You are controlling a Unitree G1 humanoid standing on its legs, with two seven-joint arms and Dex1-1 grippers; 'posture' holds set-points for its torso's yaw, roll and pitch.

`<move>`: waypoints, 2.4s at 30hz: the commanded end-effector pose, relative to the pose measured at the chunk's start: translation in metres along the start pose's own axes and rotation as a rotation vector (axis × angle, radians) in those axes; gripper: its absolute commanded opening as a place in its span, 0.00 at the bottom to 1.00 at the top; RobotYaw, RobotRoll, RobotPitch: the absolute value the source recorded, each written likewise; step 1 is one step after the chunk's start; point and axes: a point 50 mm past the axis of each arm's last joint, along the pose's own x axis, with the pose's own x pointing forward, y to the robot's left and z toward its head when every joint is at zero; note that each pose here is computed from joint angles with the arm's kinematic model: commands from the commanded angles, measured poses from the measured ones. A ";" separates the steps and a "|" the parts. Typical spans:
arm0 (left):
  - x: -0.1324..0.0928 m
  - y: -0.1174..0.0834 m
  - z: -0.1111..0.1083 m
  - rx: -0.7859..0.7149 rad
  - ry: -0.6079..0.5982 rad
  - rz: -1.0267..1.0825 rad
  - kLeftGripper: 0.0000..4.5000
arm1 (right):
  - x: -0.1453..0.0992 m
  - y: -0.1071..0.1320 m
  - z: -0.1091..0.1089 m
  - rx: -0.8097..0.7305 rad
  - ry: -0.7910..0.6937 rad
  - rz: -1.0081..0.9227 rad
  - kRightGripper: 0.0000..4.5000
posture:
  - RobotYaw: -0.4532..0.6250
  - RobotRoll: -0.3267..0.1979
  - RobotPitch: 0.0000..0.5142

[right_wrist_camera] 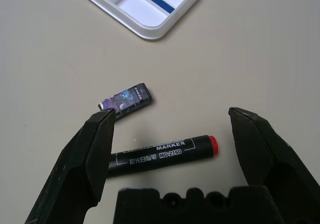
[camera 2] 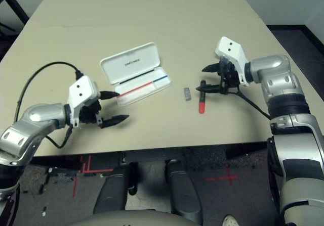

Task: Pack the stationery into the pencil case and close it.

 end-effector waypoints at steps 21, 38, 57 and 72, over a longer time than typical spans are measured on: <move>0.032 0.008 -0.015 0.043 0.143 -0.093 0.96 | 0.001 0.006 -0.010 -0.002 0.011 -0.035 1.00 | 0.47 0.62 0.39; 0.028 0.018 -0.012 0.128 0.149 -0.103 0.01 | 0.010 0.008 -0.011 -0.006 0.001 -0.040 1.00 | 0.48 0.62 0.39; 0.005 0.008 -0.008 0.323 0.167 -0.281 0.01 | 0.013 0.011 -0.019 0.004 0.018 -0.031 1.00 | 0.49 0.62 0.40; 0.002 -0.002 -0.013 0.322 0.171 -0.307 0.01 | 0.019 0.010 -0.019 0.000 0.021 -0.025 1.00 | 0.50 0.62 0.40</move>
